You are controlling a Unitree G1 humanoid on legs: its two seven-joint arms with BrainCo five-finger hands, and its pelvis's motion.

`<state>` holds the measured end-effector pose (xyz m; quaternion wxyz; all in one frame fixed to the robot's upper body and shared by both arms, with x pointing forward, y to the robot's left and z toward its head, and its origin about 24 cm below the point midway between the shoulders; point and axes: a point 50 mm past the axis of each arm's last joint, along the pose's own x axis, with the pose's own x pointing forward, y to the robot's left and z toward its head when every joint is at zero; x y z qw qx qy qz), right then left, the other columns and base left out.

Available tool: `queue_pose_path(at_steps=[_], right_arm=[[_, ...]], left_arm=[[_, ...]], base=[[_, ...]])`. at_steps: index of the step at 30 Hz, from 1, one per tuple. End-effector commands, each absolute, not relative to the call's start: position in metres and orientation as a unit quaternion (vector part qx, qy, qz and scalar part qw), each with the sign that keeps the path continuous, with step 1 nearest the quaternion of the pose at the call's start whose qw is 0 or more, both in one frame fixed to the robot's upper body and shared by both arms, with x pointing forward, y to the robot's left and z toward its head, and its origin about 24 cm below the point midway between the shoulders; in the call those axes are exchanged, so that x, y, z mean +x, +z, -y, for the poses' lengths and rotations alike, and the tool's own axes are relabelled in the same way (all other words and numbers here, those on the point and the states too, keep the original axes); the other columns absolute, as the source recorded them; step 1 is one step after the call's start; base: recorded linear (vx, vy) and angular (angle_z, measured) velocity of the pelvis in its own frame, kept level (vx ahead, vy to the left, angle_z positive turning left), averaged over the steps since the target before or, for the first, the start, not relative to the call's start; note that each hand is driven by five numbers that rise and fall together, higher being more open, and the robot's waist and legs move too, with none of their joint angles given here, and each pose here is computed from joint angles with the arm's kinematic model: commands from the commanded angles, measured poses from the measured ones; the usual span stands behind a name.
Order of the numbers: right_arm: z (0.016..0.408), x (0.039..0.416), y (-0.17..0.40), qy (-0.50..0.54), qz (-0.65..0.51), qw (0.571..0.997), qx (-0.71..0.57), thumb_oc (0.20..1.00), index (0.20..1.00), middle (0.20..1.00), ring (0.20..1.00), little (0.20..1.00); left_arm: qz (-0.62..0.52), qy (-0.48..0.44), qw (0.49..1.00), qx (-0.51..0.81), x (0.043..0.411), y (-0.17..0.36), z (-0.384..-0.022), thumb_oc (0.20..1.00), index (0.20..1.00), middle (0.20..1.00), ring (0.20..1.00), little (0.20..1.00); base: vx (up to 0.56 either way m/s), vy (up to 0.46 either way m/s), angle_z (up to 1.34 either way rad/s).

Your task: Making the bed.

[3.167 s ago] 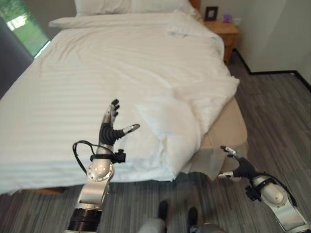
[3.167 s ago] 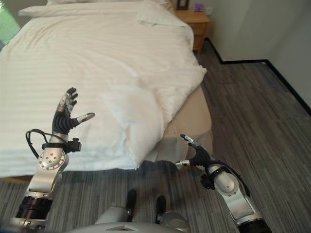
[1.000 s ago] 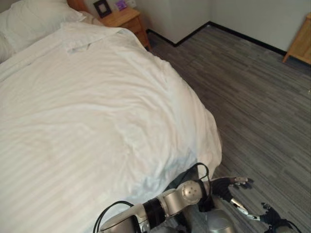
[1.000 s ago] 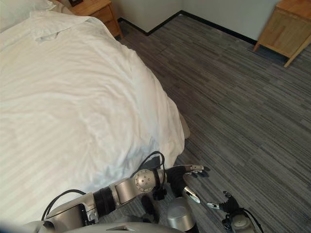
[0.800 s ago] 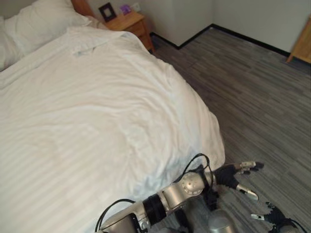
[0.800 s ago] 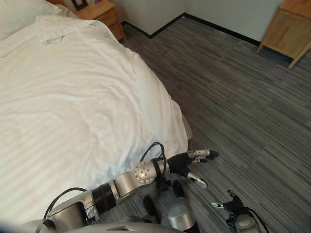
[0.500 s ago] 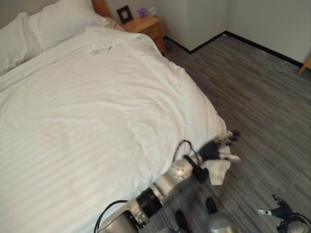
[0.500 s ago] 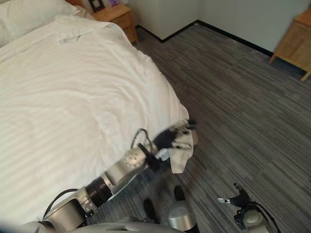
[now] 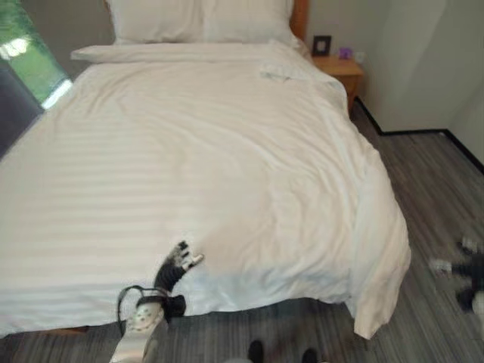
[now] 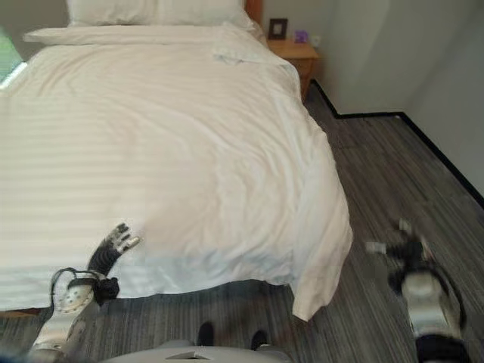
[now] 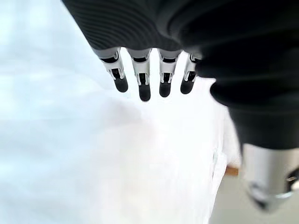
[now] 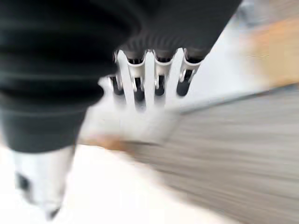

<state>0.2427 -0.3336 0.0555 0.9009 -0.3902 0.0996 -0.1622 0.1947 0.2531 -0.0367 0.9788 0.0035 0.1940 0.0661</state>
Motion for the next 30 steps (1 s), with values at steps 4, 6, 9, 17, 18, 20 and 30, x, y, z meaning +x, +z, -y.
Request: queue_pose_path(at_steps=[4,6,9,17,18,20,30], right_arm=[[0.323,0.240,0.032,-0.138,-0.149,0.873,-0.444,1.000,1.000,1.000,1.000,1.000],[0.321,0.241,0.019,-0.132,-0.177,0.866,-0.449,1.000,1.000,1.000,1.000,1.000],[0.320,0.244,0.008,-0.120,-0.206,0.852,-0.466,1.000,1.000,1.000,1.000,1.000],[0.326,0.249,0.010,-0.131,-0.211,0.830,-0.500,1.000,1.000,1.000,1.000,1.000],[0.326,0.249,0.011,-0.131,-0.210,0.830,-0.500,1.000,1.000,1.000,1.000,1.000],[0.323,0.255,0.009,-0.121,-0.211,0.827,-0.507,1.000,1.000,1.000,1.000,1.000],[0.364,0.245,-0.017,-0.090,-0.366,0.756,-0.535,0.200,0.200,0.200,0.200,0.200]], left_arm=[[-0.168,0.074,0.983,-0.007,0.203,-0.028,-0.257,1.000,1.000,1.000,1.000,1.000],[-0.177,0.075,0.981,-0.020,0.200,-0.033,-0.255,1.000,1.000,1.000,1.000,1.000],[-0.186,0.065,0.980,-0.023,0.199,-0.036,-0.251,1.000,1.000,1.000,1.000,1.000],[-0.191,0.039,0.980,-0.029,0.202,-0.040,-0.238,1.000,1.000,1.000,1.000,1.000],[-0.190,0.039,0.980,-0.029,0.202,-0.039,-0.238,1.000,1.000,1.000,1.000,1.000],[-0.183,0.029,0.982,-0.032,0.207,-0.036,-0.233,1.000,1.000,1.000,1.000,1.000],[-0.157,-0.045,0.985,-0.055,0.226,-0.028,-0.198,1.000,1.000,1.000,1.000,1.000]], base=[[0.01,0.017,0.11],[0.00,0.018,0.10],[0.00,0.005,0.02],[-0.02,0.006,-0.04],[-0.08,0.011,-0.19],[-0.16,0.027,-0.13],[-0.12,0.058,-0.09]])
